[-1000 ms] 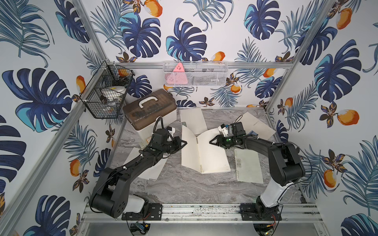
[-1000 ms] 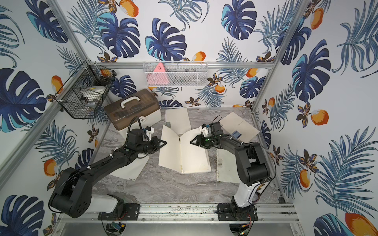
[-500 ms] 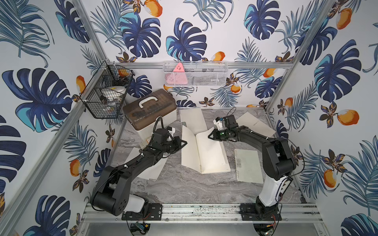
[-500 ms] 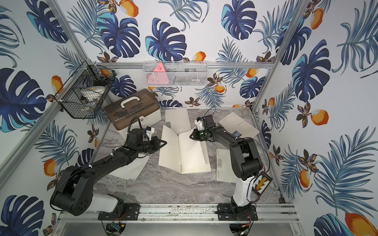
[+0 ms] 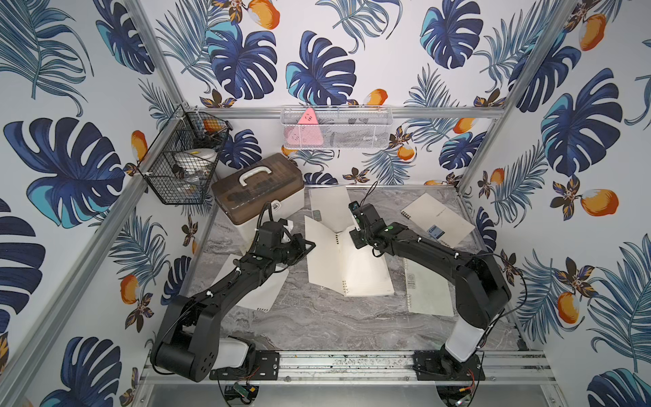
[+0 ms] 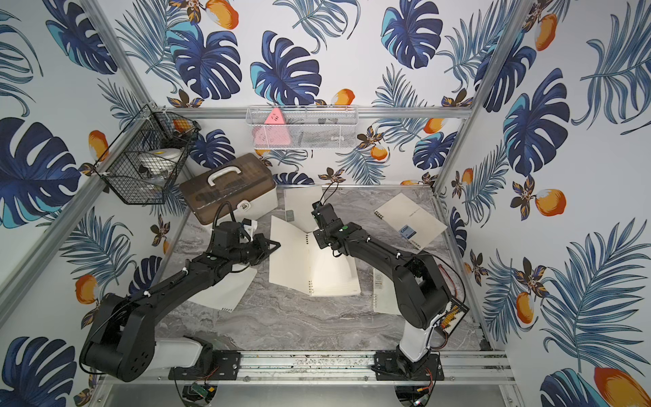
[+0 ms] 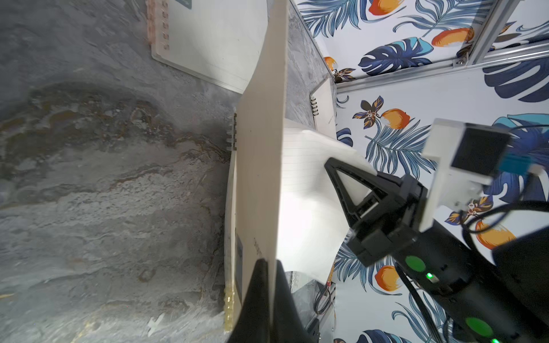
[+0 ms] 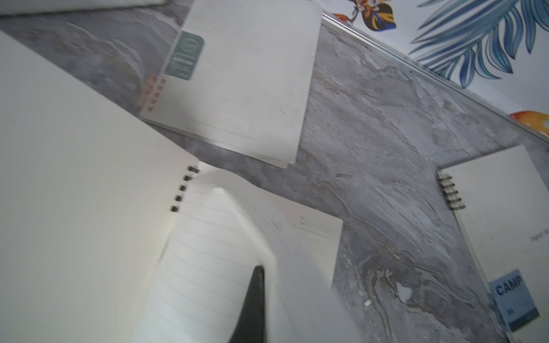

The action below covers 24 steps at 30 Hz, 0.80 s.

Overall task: Tear off pages from different notebooks
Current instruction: Tear off the paper from the notebook.

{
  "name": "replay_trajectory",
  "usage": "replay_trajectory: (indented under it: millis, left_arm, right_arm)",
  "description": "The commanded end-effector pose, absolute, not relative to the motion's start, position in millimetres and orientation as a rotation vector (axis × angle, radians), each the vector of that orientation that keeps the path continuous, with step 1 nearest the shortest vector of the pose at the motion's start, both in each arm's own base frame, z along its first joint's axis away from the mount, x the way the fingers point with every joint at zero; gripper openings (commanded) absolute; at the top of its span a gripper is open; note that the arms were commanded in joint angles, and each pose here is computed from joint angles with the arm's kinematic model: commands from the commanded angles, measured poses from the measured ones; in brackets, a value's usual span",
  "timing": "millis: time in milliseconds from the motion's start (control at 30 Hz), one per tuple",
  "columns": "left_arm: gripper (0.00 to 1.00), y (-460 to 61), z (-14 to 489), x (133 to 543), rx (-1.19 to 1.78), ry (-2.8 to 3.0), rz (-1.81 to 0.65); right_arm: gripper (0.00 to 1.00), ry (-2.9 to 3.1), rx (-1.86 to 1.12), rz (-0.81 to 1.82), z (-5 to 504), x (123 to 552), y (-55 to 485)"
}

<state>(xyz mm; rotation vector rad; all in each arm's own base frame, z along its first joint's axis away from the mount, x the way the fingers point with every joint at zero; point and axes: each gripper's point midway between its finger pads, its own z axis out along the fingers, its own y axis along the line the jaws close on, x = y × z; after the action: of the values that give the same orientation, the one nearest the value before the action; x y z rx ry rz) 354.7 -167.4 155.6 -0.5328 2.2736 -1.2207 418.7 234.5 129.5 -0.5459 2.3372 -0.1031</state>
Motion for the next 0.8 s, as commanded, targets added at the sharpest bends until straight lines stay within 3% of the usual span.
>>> replay_trajectory:
  millis: [0,233,367,500,600,700,767]
  left_arm:
    - [0.00,-166,152,353,-0.530,2.287,-1.222]
    - [0.00,-171,146,357,-0.549,2.297,-1.263]
    - [0.00,-170,145,357,-0.553,2.303,-1.253]
    - [0.00,-169,145,356,-0.553,2.306,-1.253]
    - [0.00,-167,143,355,-0.553,2.309,-1.245]
    - [0.00,-165,142,354,-0.553,2.311,-1.237]
    - [0.00,-165,142,355,-0.555,2.308,-1.242]
  right_arm:
    - [0.00,2.398,-0.507,-0.170,118,426,209]
    - [0.01,2.131,-0.694,0.121,161,393,285]
    - [0.02,2.246,-0.744,0.046,140,387,281]
    - [0.12,2.399,-0.623,0.103,116,384,261]
    - [0.38,2.559,-0.420,0.384,105,383,236]
    - [0.44,2.479,-0.256,0.912,123,387,239]
    - [0.45,2.436,-0.229,1.107,128,383,241]
